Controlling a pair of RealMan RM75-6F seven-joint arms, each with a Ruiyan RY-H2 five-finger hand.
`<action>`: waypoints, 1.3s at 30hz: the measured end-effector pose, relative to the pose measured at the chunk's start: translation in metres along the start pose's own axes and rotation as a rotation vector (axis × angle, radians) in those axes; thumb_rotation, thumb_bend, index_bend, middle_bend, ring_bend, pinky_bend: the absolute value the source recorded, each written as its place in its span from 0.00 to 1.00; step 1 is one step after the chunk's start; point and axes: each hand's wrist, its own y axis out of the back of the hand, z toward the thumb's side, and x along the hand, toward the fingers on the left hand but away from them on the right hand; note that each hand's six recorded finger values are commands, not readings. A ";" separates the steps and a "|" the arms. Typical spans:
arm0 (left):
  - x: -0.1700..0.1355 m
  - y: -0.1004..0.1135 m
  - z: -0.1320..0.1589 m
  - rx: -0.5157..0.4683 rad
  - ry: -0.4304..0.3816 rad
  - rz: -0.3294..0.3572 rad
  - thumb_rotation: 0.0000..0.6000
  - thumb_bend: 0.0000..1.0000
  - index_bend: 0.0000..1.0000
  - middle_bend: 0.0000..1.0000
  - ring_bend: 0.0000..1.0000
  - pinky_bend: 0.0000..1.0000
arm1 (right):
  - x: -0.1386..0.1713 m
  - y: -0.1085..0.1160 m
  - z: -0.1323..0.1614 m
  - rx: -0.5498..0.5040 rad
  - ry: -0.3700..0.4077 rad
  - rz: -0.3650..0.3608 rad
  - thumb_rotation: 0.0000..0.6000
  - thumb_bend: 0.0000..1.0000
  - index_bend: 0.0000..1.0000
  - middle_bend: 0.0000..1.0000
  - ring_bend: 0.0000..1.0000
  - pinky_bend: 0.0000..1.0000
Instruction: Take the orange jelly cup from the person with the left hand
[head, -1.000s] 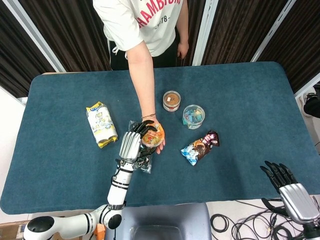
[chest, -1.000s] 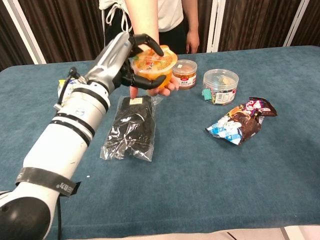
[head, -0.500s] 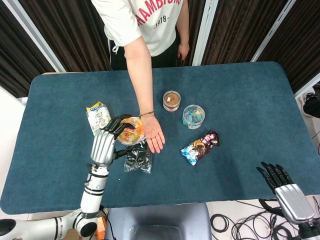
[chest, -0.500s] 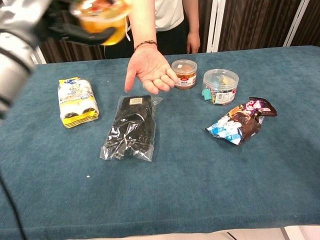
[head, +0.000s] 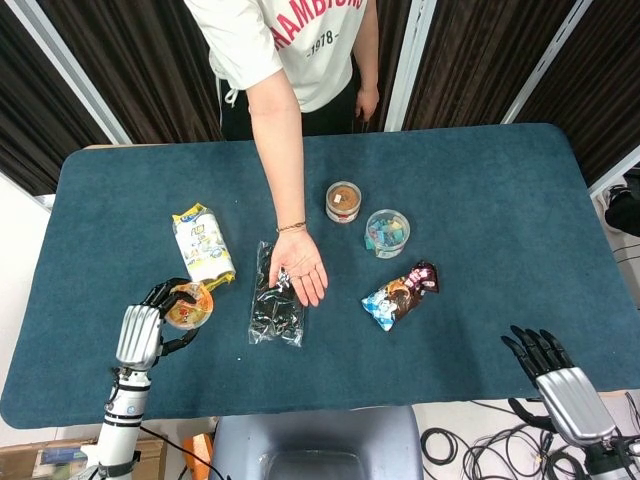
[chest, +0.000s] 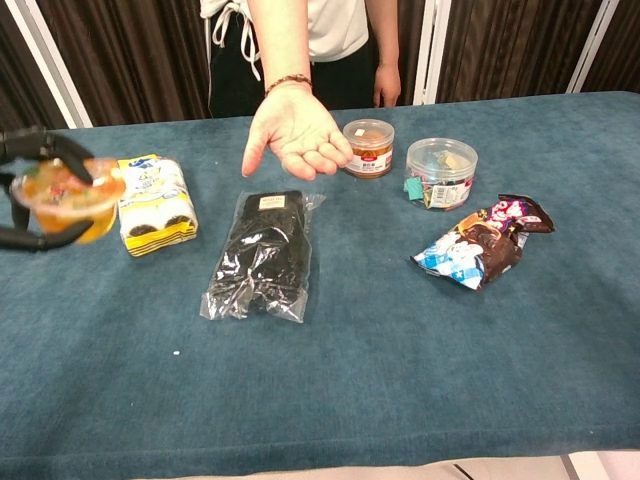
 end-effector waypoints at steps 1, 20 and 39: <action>-0.003 -0.005 -0.007 -0.003 0.012 -0.011 1.00 0.33 0.52 0.46 0.48 0.66 | 0.000 0.000 0.000 0.001 0.000 0.001 1.00 0.21 0.00 0.00 0.00 0.00; -0.026 -0.069 -0.052 -0.053 0.138 -0.182 1.00 0.27 0.01 0.01 0.00 0.07 | -0.001 0.001 -0.001 0.000 -0.009 -0.004 1.00 0.21 0.00 0.00 0.00 0.00; -0.106 0.082 -0.032 0.203 0.131 -0.252 1.00 0.26 0.00 0.00 0.00 0.01 | 0.005 0.007 -0.003 -0.002 -0.018 -0.041 1.00 0.21 0.00 0.00 0.00 0.00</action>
